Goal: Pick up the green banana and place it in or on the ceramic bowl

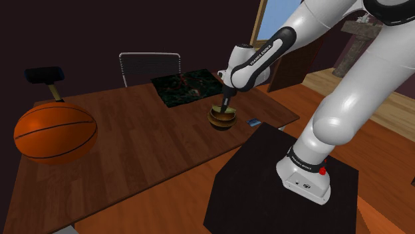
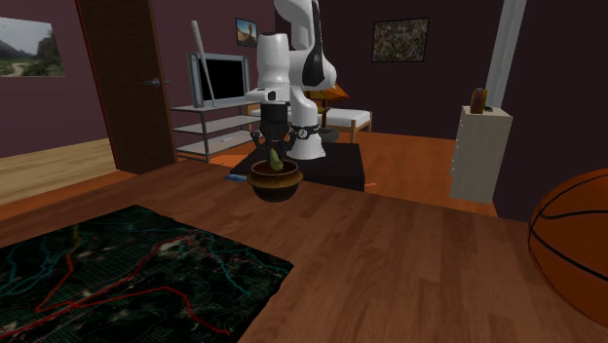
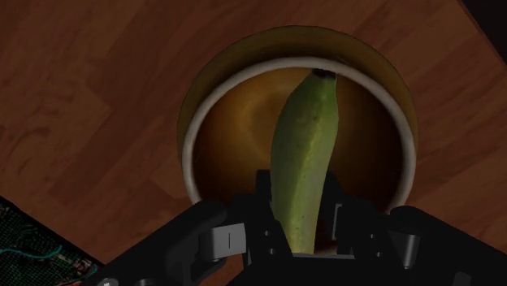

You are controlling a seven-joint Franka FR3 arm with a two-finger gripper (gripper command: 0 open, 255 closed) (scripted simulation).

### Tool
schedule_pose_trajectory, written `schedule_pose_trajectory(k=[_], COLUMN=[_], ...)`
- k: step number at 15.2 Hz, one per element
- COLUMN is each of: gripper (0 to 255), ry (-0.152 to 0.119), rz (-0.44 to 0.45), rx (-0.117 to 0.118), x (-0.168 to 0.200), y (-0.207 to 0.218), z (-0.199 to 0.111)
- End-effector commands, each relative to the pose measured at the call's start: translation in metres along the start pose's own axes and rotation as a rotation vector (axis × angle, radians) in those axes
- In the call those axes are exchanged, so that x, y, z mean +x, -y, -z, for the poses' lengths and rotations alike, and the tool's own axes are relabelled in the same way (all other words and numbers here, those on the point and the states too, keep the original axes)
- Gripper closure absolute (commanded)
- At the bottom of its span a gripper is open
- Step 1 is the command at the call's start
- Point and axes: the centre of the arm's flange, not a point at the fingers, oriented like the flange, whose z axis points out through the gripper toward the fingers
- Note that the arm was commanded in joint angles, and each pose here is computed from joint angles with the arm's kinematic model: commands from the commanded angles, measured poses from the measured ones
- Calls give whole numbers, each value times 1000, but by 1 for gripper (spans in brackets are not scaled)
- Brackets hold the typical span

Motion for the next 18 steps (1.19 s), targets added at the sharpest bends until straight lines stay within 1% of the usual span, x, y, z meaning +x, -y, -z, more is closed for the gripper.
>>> schedule_pose_trajectory(k=[1,6,10,18], gripper=[0,0,0,0], ry=[0,0,0,0], rz=[0,0,0,0], rx=[0,0,0,0], x=[0,0,0,0], y=[0,0,0,0], z=[0,0,50,50])
